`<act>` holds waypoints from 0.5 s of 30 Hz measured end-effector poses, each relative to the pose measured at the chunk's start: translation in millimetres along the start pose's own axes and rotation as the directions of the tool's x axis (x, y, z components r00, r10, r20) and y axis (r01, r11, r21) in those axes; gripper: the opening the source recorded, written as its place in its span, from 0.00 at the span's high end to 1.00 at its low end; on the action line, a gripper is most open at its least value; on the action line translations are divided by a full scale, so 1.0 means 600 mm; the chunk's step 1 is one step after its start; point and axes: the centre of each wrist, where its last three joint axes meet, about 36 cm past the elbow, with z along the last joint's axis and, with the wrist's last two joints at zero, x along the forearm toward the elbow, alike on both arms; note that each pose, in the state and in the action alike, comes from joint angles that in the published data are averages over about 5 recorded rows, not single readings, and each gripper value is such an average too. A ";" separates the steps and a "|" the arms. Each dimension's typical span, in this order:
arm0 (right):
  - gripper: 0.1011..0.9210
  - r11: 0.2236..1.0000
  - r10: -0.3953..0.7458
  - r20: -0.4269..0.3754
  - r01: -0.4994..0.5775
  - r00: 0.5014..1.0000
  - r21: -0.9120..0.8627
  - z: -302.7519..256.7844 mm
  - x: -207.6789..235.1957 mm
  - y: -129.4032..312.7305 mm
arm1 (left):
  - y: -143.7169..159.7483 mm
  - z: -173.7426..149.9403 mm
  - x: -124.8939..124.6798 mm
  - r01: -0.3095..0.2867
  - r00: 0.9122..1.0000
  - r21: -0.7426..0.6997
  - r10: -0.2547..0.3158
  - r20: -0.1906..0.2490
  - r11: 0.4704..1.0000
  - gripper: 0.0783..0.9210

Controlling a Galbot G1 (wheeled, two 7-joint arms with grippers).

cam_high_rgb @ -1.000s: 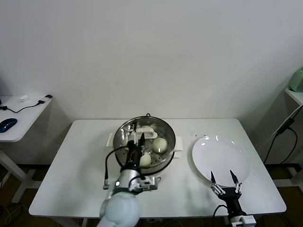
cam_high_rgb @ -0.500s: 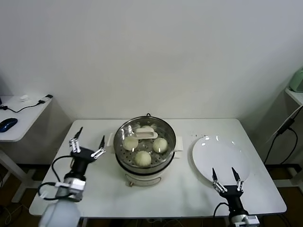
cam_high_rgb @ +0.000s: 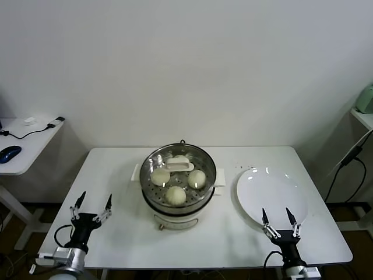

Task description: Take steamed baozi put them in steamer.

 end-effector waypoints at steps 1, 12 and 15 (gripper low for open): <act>0.12 1.000 0.000 -0.001 0.000 1.000 -0.001 0.000 0.001 0.000 | -0.001 0.006 0.004 0.000 1.000 0.010 0.000 -0.004 1.000 0.12; 0.12 1.000 0.002 -0.006 -0.002 1.000 -0.007 0.006 0.008 0.002 | -0.025 0.043 0.036 -0.021 0.999 0.072 0.023 -0.030 0.997 0.12; 0.12 1.000 0.003 -0.006 -0.003 1.000 -0.008 0.007 0.009 0.002 | -0.029 0.046 0.040 -0.026 0.999 0.079 0.029 -0.032 0.997 0.12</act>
